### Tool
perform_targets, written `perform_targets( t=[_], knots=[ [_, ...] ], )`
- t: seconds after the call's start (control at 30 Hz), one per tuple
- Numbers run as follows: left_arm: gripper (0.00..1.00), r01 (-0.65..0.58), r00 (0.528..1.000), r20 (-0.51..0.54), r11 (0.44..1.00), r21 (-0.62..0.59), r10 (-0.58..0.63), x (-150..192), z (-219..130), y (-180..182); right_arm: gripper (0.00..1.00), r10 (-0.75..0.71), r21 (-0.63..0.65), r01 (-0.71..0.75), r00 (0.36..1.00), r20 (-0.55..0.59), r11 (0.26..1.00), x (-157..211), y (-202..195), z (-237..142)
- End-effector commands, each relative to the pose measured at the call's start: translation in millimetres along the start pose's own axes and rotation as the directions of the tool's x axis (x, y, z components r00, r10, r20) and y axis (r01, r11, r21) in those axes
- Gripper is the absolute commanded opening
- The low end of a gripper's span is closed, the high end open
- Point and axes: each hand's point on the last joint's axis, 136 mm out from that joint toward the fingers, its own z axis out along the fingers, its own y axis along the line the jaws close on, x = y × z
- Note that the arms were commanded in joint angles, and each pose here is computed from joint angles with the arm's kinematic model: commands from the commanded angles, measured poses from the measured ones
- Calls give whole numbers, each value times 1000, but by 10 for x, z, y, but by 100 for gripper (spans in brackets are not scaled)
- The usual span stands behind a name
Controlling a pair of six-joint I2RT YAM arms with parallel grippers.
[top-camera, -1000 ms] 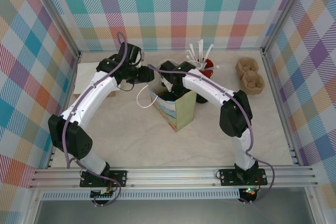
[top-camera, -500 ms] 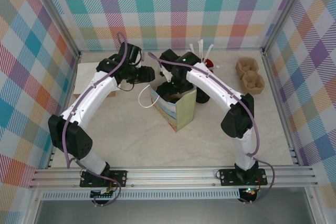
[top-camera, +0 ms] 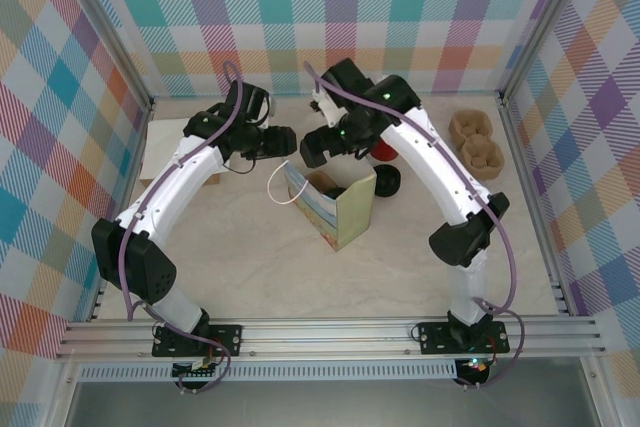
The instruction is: Pack the takeout coffee
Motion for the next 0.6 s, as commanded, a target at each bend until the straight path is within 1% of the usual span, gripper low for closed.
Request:
perform_targets(
  t=[0.0, 0.07, 0.13, 0.27, 0.37, 0.5, 0.57],
  knots=[
    [64, -8, 1000, 28, 999, 40, 7, -72, -81, -112, 93, 35, -28, -33, 995, 95, 999, -47, -61, -467],
    [66, -7, 999, 39, 999, 50, 5, -105, -113, -135, 92, 49, -12, -48, 990, 134, 999, -76, -154, -598],
    [68, -6, 999, 52, 998, 58, 3, -136, -150, -154, 89, 63, 33, -70, 985, 163, 997, -81, -310, -702],
    [76, -4, 994, 105, 999, 52, -1, -215, -284, -146, 85, 133, 130, -163, 968, 211, 978, -21, -772, -856],
    [85, -7, 987, 159, 999, 36, 1, -256, -412, -106, 82, 203, 168, -246, 949, 241, 954, 51, -1118, -873],
    [99, -1, 965, 262, 1000, 26, -6, -287, -597, -33, 77, 287, 195, -343, 920, 268, 919, 135, -1513, -772],
    [100, 8, 952, 306, 1000, 13, -12, -286, -678, 26, 74, 327, 186, -384, 904, 276, 904, 145, -1649, -671]
  ],
)
